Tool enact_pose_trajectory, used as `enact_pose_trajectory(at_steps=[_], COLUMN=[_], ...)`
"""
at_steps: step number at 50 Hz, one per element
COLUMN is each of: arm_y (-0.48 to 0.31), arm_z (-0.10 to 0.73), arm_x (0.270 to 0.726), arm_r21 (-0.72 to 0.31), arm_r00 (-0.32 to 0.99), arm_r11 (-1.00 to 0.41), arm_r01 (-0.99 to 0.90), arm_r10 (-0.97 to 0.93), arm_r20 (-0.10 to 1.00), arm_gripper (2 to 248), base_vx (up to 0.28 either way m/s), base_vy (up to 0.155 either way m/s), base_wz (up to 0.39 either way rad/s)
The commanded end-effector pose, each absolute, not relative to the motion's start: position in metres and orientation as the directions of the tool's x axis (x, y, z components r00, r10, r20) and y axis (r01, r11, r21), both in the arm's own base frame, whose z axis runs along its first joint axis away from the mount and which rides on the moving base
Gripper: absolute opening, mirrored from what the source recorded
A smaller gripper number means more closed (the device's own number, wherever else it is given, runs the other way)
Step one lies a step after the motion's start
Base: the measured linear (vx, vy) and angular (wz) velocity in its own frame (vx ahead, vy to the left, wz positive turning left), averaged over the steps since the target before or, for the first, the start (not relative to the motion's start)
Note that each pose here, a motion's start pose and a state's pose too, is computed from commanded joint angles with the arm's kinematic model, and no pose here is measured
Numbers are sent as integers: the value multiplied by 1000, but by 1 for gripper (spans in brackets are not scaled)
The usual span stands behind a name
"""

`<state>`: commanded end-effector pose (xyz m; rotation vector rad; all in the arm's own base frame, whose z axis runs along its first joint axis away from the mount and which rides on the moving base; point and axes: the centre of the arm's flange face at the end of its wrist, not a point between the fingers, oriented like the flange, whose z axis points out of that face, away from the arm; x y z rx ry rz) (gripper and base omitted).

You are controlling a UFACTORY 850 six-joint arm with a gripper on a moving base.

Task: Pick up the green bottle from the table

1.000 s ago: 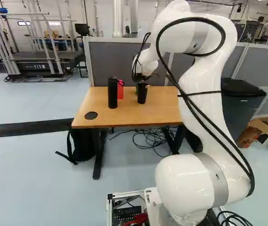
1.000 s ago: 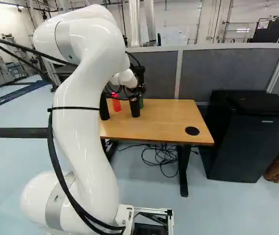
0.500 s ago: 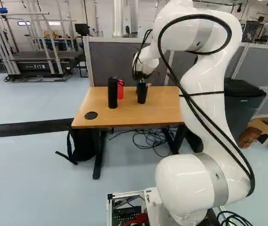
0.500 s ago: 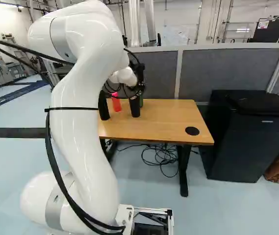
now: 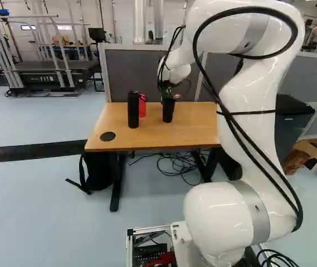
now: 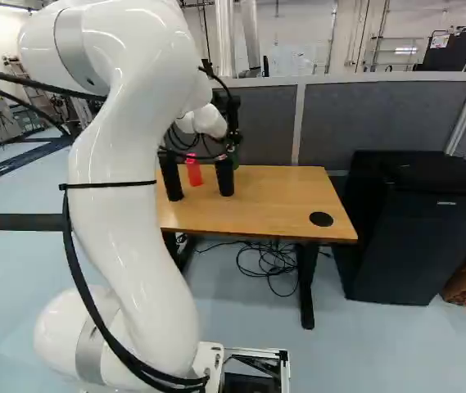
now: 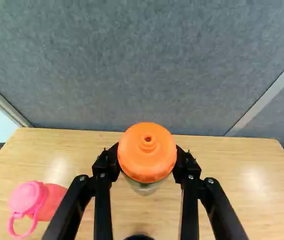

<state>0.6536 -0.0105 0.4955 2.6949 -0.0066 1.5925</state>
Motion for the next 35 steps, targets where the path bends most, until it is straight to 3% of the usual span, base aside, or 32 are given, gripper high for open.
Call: enact_pose_trajectory(at_steps=[35], arm_y=[-10], arm_z=[549], arm_x=[604], arm_r21=[1], arm_r00=[349], arm_r11=[-1000], arm_r01=[-16], arm_r10=[-5], arm_r20=[937], arm_gripper=[123], base_vx=[0], base_vy=[0], base_wz=[0])
